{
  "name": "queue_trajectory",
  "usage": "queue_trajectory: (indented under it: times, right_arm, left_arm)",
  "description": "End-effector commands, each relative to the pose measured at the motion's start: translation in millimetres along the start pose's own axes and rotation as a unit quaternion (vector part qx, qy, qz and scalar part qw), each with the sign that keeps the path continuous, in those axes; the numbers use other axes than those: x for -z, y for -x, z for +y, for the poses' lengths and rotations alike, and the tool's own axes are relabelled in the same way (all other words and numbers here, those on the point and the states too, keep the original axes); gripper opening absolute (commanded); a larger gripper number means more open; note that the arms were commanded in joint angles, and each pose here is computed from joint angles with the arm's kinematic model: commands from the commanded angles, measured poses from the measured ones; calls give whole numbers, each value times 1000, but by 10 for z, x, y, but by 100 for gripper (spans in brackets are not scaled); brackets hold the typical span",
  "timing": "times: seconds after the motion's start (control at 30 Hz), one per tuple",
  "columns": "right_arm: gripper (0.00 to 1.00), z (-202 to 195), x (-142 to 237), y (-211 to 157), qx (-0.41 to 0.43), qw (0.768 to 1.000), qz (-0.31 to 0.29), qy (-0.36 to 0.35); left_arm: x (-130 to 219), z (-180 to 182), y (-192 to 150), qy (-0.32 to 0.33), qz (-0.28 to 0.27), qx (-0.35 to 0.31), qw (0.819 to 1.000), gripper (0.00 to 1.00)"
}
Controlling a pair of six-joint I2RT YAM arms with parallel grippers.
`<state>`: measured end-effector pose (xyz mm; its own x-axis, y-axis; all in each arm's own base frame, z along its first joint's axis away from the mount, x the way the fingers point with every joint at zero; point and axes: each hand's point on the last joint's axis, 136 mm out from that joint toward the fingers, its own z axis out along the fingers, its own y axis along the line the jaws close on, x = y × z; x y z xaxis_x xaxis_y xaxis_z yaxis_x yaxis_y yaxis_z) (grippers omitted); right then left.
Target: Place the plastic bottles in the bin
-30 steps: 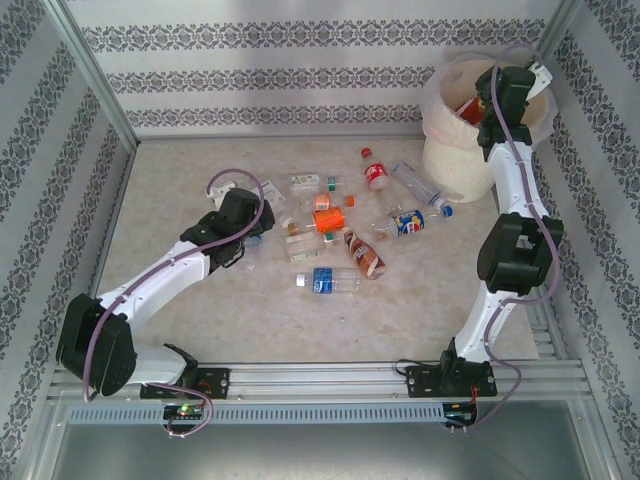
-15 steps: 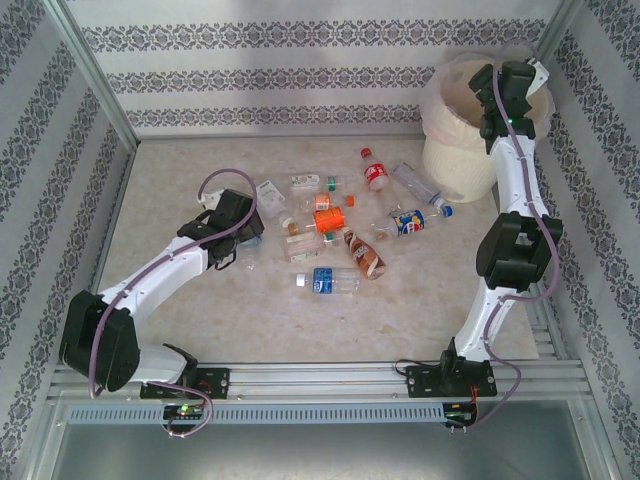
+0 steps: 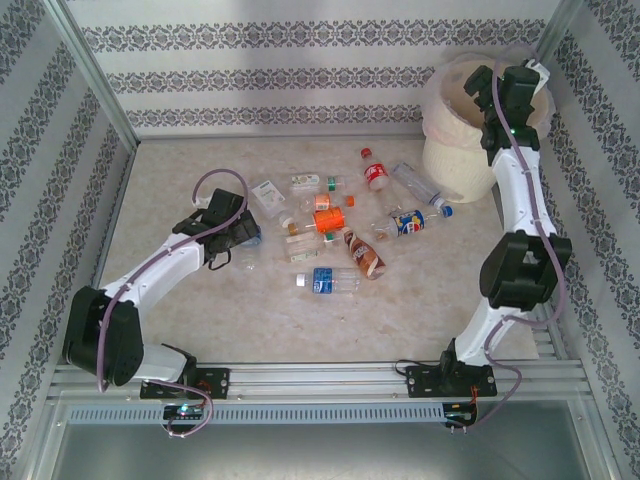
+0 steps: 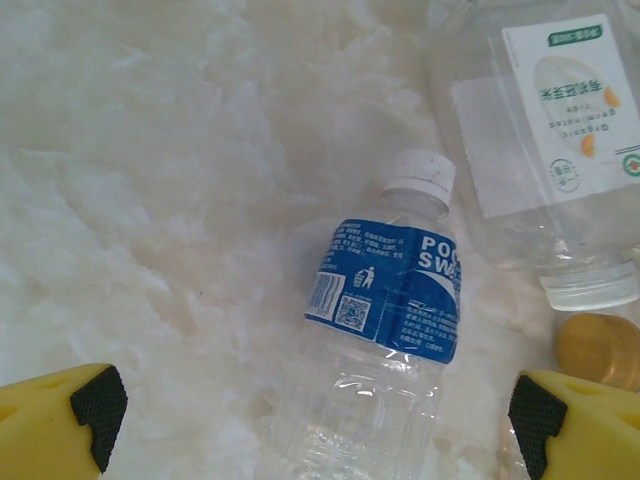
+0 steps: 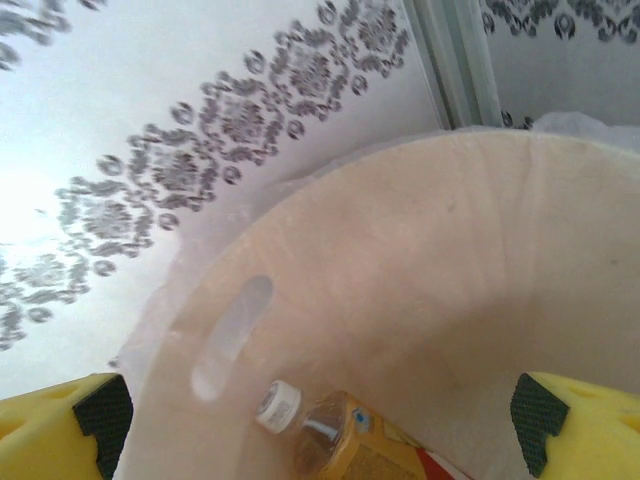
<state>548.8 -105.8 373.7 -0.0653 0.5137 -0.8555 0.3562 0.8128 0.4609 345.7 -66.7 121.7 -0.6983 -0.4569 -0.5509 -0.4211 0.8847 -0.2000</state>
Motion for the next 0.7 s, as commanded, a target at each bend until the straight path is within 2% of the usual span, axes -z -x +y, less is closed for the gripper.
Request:
queue_trajectory:
  times: [0.0,0.23,0.43,0.57,0.67]
  right_arm:
    - [98,276,343,243,29,997,-45,52]
    - [98,429,806,64,40,992,-27,119]
    - [98,740,1388,-194,75,981,-9,178]
    - [98,907,1707,-520,85,973,18,215]
    - [98,995,1848,-882,99,968,50,226]
  left_arm:
    - [-55,48,-125,-5,35,-20,999,100]
    - [-105,-90,-226,-35,82,-73,993,100]
    - [-114,-83,-240,-36,84,-72,993,100]
    - [-121,-150,-273,-59,87,-84,991,100]
    - [-91,-216,-268,-75,95,-128,984,100]
